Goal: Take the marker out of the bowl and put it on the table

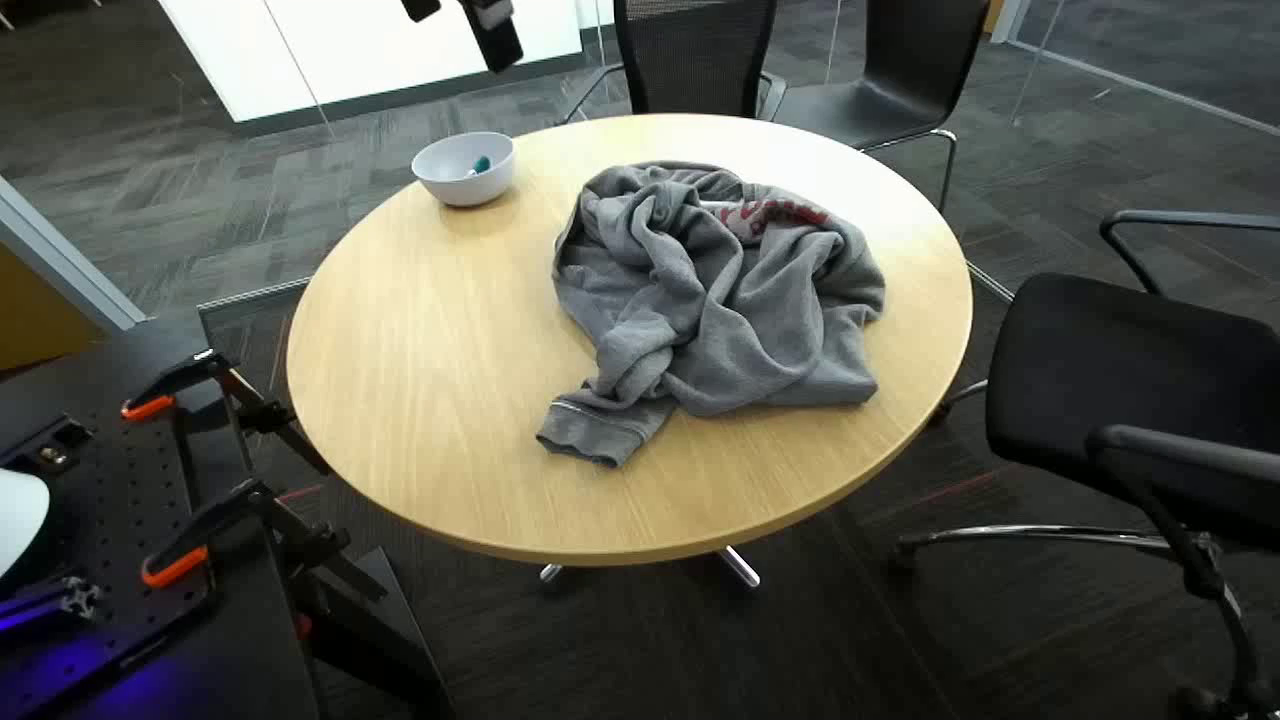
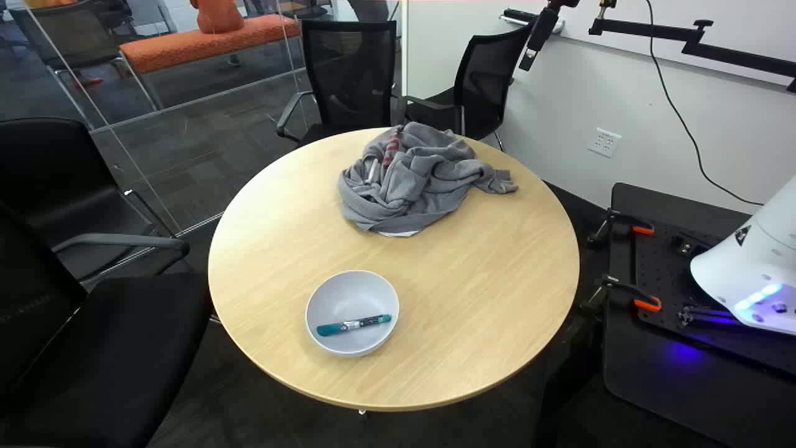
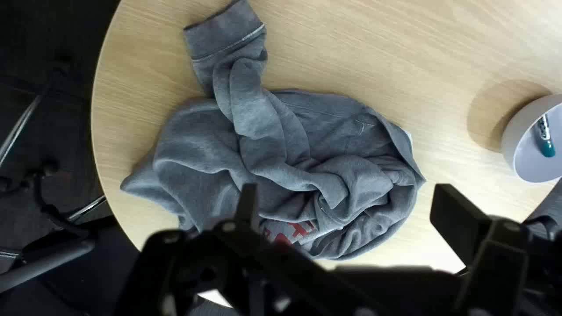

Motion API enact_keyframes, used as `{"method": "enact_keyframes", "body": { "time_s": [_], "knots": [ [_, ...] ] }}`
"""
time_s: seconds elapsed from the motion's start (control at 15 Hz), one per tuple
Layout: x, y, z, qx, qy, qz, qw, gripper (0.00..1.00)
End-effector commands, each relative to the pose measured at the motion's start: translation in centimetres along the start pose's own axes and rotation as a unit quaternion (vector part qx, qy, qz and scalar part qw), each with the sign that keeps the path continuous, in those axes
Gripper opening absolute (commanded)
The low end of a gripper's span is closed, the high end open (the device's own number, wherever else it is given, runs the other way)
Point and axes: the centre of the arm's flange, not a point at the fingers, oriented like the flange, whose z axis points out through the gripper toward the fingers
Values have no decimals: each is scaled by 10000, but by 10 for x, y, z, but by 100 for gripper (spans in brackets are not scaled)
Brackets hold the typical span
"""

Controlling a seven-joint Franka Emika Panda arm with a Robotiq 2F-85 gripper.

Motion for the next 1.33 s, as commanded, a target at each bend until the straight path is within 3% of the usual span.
{"method": "enact_keyframes", "body": {
  "time_s": [0.0, 0.33, 0.53, 0.87, 1.27],
  "knots": [
    [0, 0, 0, 0, 0, 0, 10000, 100],
    [0, 0, 0, 0, 0, 0, 10000, 100],
    [3, -21, -3, -96, 105, -147, 9998, 100],
    [22, -92, -3, -303, 264, -880, 9953, 100],
    [49, -197, 20, -614, 140, -1815, 9814, 100]
  ]
}}
